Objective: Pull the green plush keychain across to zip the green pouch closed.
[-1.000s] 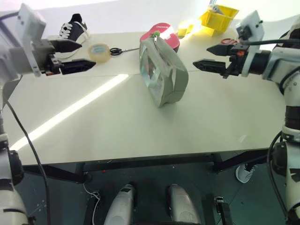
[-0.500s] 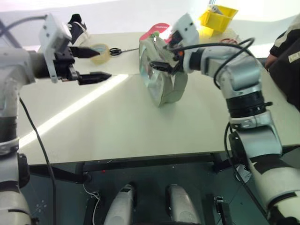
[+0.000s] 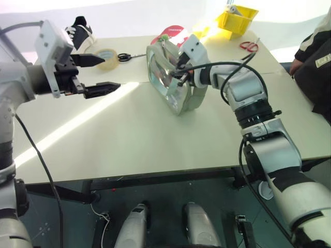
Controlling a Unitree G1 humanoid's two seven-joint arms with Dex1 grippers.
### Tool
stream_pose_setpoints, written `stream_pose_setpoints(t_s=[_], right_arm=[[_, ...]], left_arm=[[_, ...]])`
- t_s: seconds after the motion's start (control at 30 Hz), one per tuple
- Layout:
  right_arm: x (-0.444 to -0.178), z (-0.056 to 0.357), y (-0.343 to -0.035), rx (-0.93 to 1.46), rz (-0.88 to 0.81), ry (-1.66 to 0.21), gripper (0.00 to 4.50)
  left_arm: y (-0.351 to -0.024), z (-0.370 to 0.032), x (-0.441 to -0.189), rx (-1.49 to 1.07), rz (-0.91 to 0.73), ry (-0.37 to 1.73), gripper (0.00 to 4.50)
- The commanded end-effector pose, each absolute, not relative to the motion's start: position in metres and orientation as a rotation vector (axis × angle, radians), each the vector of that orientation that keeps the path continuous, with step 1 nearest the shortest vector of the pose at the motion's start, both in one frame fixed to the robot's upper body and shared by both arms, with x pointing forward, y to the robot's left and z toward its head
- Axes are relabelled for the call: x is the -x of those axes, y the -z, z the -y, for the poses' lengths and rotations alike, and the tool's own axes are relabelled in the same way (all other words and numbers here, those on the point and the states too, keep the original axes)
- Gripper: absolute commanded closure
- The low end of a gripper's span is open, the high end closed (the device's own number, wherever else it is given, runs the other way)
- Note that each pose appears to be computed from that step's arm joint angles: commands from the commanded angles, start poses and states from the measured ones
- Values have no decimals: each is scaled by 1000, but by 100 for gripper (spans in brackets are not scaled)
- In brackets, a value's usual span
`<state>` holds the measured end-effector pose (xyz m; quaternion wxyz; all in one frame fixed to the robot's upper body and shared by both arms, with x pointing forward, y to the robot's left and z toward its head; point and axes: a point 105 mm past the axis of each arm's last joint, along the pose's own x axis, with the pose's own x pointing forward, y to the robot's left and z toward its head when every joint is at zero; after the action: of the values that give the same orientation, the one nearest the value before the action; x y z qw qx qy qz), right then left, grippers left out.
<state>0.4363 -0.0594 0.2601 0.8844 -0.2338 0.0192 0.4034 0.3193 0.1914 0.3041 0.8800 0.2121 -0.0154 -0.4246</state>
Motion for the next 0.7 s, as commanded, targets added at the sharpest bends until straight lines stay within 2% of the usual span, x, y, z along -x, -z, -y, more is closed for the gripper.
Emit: stream_pose_setpoints(t_s=[0.03, 0.13, 0.3, 0.5, 0.7], right_arm=[[-409, 47, -302, 650, 217, -1027, 442], [-393, 62, -304, 708, 284, -1154, 442], [-388, 88, -271, 869, 264, -1233, 442], [-386, 85, -250, 897, 288, -1245, 442], [-364, 82, -243, 928, 323, -1348, 442]], left_arm=[[-323, -203, -313, -458, 88, 832, 0], [-326, -217, -315, -435, 93, 784, 0], [-319, -224, -313, -441, 63, 774, 0], [-321, -216, -314, -425, 68, 801, 0], [-320, -215, -313, -432, 47, 819, 0]])
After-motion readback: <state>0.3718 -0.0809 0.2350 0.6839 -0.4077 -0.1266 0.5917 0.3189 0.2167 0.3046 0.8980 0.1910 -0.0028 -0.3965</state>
